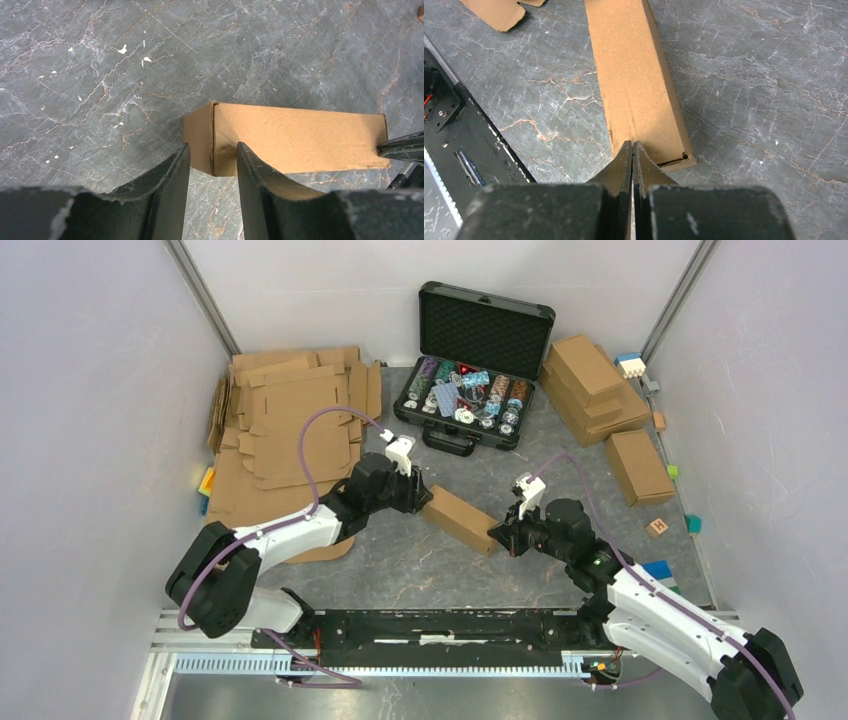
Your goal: Fold the paper box
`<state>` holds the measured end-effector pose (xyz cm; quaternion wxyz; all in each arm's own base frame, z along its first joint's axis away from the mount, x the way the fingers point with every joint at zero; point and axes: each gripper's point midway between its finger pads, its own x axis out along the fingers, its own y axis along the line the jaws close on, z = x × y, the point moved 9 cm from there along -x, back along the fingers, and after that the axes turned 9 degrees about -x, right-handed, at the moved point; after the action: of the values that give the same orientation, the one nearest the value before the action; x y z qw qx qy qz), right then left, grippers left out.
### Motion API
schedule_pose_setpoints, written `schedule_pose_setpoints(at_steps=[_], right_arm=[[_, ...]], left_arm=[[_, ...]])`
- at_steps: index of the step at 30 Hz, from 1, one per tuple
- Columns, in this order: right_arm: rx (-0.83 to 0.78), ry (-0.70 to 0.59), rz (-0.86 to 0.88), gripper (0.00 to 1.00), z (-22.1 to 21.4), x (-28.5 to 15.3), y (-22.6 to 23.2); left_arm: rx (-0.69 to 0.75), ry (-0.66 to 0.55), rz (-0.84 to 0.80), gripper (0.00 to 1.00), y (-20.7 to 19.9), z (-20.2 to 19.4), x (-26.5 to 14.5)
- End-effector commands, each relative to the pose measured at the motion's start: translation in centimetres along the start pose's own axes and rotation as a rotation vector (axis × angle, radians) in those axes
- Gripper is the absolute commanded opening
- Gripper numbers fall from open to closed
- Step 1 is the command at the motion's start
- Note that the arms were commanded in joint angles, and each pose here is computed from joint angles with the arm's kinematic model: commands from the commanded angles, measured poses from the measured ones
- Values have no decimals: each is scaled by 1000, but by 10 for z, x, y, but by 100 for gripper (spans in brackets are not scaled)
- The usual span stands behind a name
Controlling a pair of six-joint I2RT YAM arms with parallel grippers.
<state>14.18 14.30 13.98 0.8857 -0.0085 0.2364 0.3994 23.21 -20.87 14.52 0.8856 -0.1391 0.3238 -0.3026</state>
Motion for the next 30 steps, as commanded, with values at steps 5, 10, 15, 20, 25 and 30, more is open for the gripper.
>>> schedule_pose_setpoints(at_steps=[5,10,15,20,25,30], right_arm=[[-75,12,-78,3,33,-16,-3],[-118,15,-31,13,47,-17,1],[-188,63,10,47,68,-15,2],[-253,85,25,94,78,-9,0],[-337,216,1,98,70,4,-10],[-389,282,28,98,69,22,-1]], left_arm=[[25,-58,-48,54,-1,-2,-19],[0,-108,-99,63,-6,15,-30],[-33,-120,-90,64,-2,16,-33],[-51,-20,-36,58,11,-1,-21],[-46,30,-9,57,17,-10,-14],[-54,36,-1,55,18,-11,-13]])
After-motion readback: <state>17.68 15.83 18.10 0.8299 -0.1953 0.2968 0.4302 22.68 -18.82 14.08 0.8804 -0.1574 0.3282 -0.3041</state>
